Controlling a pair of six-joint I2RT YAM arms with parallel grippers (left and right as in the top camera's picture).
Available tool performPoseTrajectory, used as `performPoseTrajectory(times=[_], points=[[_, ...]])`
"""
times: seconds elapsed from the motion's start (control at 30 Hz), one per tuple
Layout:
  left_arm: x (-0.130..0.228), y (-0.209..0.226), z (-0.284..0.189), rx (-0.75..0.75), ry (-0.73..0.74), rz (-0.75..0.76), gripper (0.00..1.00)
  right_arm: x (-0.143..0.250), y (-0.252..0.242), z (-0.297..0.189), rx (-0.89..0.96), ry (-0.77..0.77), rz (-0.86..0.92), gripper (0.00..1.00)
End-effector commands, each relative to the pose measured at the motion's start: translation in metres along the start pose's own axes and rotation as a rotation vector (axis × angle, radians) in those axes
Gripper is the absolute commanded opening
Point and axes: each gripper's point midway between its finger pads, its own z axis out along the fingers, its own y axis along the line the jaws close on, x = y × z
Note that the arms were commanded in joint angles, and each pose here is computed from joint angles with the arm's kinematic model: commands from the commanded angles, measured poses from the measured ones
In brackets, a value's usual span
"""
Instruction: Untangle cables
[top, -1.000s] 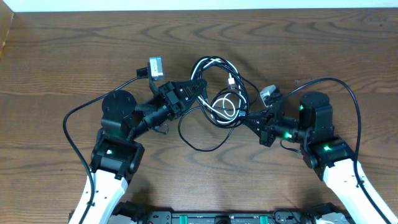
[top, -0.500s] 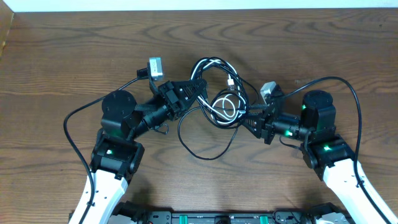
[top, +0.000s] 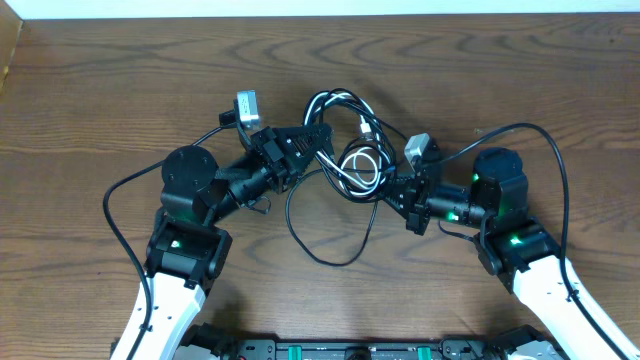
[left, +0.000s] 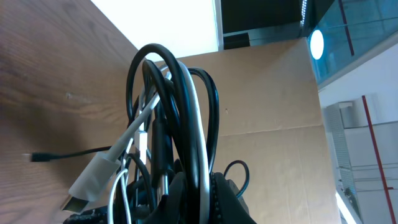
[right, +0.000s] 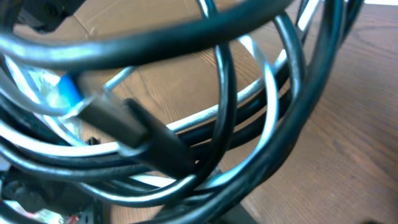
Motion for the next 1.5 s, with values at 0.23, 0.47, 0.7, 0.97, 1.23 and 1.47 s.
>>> performPoseTrajectory(times=[0.23, 0.47, 0.7, 0.97, 1.23, 1.47], points=[[0.001, -0.020, -0.002, 0.041, 0.004, 0.015, 0.07, 0.004, -0.004, 0.001, 0.027, 0.025, 0.028, 0.01], [-0.006, -0.030, -0.005, 0.080, -0.019, 0.051, 0.07, 0.030, -0.030, -0.006, 0.164, 0.105, 0.153, 0.01], [-0.020, -0.028, -0.011, 0.075, -0.064, 0.055, 0.07, 0.045, -0.037, -0.012, 0.204, 0.151, 0.216, 0.01], [-0.024, -0.028, -0.013, 0.073, -0.076, 0.059, 0.08, 0.051, -0.040, -0.014, 0.225, 0.170, 0.235, 0.01], [-0.023, -0.031, -0.013, 0.082, -0.072, 0.127, 0.08, 0.058, -0.049, -0.018, 0.295, 0.178, 0.345, 0.01], [-0.011, -0.030, -0.012, 0.085, -0.010, 0.224, 0.08, 0.029, -0.024, -0.008, 0.126, 0.093, 0.338, 0.01]])
